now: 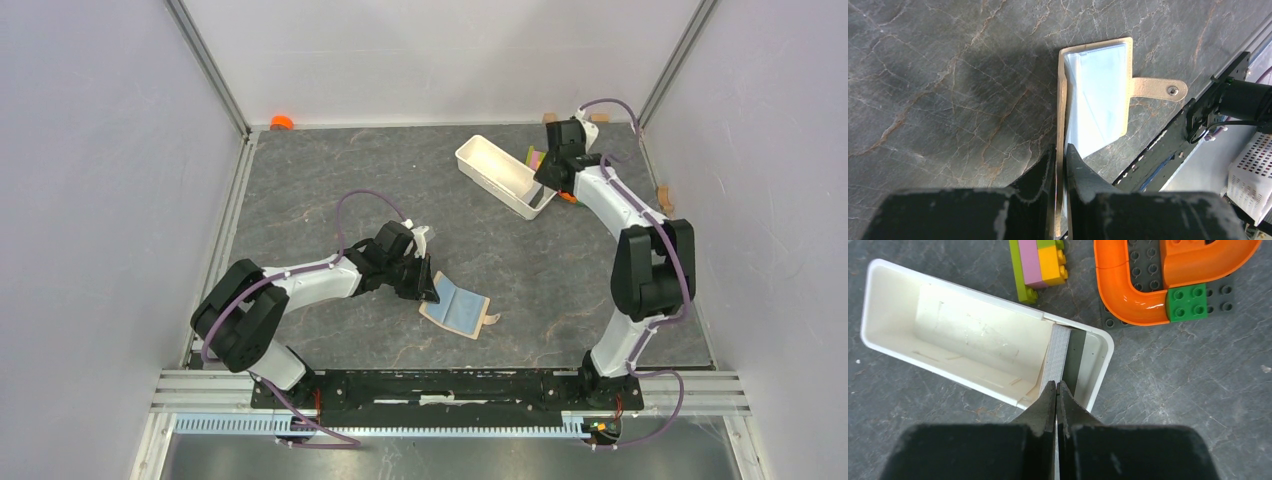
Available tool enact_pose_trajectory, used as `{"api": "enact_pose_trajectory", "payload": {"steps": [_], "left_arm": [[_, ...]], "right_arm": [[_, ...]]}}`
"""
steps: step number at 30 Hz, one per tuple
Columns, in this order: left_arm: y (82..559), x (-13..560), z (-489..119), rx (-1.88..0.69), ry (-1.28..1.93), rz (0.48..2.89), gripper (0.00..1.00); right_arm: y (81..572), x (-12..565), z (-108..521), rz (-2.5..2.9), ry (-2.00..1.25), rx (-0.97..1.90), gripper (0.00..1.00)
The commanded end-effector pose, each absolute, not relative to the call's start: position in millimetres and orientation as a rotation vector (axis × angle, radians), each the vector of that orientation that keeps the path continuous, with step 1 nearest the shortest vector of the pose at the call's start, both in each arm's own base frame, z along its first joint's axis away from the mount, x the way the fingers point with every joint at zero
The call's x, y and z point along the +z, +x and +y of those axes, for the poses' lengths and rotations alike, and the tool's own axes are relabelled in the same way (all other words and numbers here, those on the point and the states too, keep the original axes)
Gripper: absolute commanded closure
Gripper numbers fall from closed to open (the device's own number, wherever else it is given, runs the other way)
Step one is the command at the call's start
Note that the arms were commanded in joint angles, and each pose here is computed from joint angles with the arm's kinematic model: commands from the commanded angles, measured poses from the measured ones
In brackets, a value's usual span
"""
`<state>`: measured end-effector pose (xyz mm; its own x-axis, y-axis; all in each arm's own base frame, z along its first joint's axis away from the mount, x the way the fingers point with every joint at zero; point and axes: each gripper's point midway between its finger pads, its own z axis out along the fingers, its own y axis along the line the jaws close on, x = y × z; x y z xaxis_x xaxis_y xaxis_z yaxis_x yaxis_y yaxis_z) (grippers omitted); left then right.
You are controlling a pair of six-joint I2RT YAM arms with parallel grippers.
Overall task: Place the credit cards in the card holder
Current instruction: Pick up the credit card from the storage box.
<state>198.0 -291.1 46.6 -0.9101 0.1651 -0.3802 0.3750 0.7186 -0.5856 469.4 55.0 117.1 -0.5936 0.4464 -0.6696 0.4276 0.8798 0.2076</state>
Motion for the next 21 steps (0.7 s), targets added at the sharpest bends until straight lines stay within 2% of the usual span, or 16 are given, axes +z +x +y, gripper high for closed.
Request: {"api": "enact_pose_trajectory", "payload": {"steps": [1, 8, 11, 16, 18, 21], "left_arm": [[202, 61, -294, -1.016, 0.431, 2.571, 0.85], [204, 62, -293, -1.008, 0.428, 2.564, 0.85], [204, 62, -293, -1.008, 0.425, 2.567, 0.85], [205, 61, -292, -0.990, 0.423, 2.569, 0.84], [206, 60, -291, -0.986, 0.422, 2.572, 0.84], [206, 59, -291, -0.985, 0.419, 2.577, 0.84]], "right_arm": [[471, 171, 49, 2.177, 0.594, 0.037, 1.00], [470, 170, 55, 2.226, 0.476, 0.048, 1.00], [475, 152, 63, 2.255, 0.452, 0.081, 0.87], [485, 125, 74, 2.277, 0.464, 0.133, 0.59], [487, 114, 75, 2.292, 0.481, 0.122, 0.52], [489, 100, 74, 2.314, 0.514, 0.088, 0.47]]}}
